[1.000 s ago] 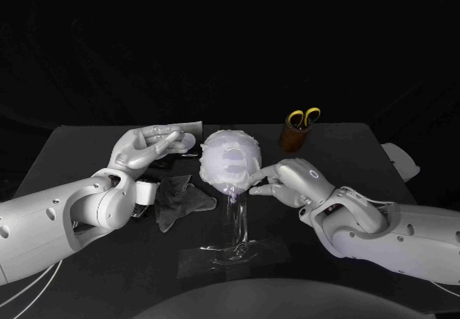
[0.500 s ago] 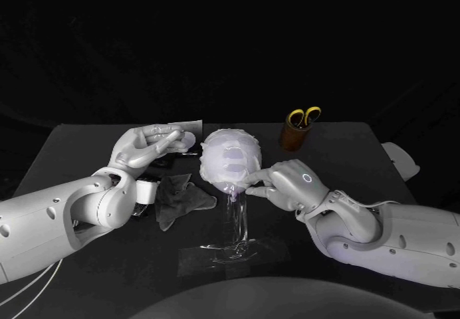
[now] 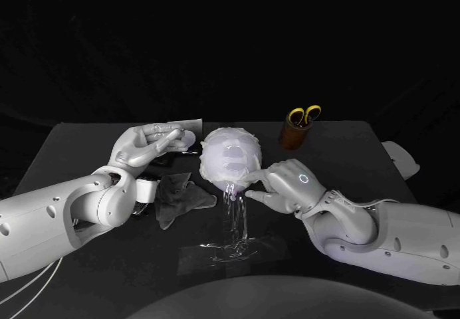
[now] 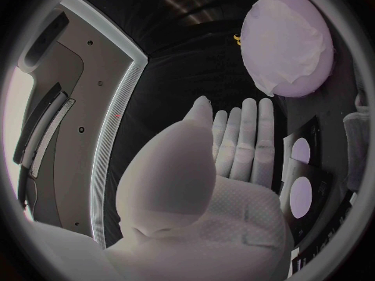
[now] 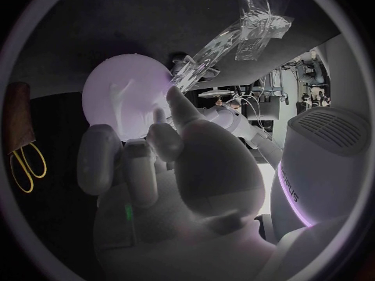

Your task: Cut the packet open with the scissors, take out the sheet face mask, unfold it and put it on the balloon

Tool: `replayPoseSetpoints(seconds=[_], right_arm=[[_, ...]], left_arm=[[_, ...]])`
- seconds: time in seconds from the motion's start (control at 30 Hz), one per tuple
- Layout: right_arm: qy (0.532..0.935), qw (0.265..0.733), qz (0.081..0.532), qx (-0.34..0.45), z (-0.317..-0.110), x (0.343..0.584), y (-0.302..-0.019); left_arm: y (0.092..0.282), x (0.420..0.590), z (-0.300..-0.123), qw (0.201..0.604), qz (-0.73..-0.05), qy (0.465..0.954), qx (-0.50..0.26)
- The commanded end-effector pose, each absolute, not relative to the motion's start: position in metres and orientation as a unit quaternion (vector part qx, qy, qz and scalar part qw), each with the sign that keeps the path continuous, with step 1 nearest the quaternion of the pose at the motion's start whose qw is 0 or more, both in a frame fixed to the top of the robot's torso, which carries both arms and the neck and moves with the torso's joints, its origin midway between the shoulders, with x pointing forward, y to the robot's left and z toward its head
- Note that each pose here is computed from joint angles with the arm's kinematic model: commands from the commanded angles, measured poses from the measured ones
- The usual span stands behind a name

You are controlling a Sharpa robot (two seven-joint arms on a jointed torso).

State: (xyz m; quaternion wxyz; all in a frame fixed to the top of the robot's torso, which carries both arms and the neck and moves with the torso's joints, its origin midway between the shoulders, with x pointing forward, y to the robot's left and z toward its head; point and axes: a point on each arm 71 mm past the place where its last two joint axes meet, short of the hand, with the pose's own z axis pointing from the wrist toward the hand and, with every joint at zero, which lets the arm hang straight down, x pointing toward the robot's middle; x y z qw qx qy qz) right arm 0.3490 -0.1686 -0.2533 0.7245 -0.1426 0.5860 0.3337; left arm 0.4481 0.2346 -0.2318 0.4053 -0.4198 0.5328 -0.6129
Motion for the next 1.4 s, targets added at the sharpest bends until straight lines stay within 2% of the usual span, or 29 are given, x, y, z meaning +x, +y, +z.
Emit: replayPoseSetpoints(seconds=[0.03,0.27,0.93,1.4], right_arm=[[0.59,0.725,0.315,-0.166,-0.2563,0.3489,-0.167],[0.59,0.726,0.31,-0.17,-0.2594,0.3491,-0.1668],[0.559,0.749,0.321,-0.154,-0.2561,0.3491,-0.1636],[0.573,0.739,0.313,-0.165,-0.2599,0.3511,-0.1598]], left_arm=[[0.2326,0.4477,-0.2306,0.401,-0.618,0.533,-0.415],[0.2336,0.4479,-0.2309,0.402,-0.616,0.534,-0.416],[0.2351,0.4476,-0.2311,0.404,-0.612,0.535,-0.418],[0.2343,0.4476,-0.2313,0.403,-0.612,0.536,-0.419]])
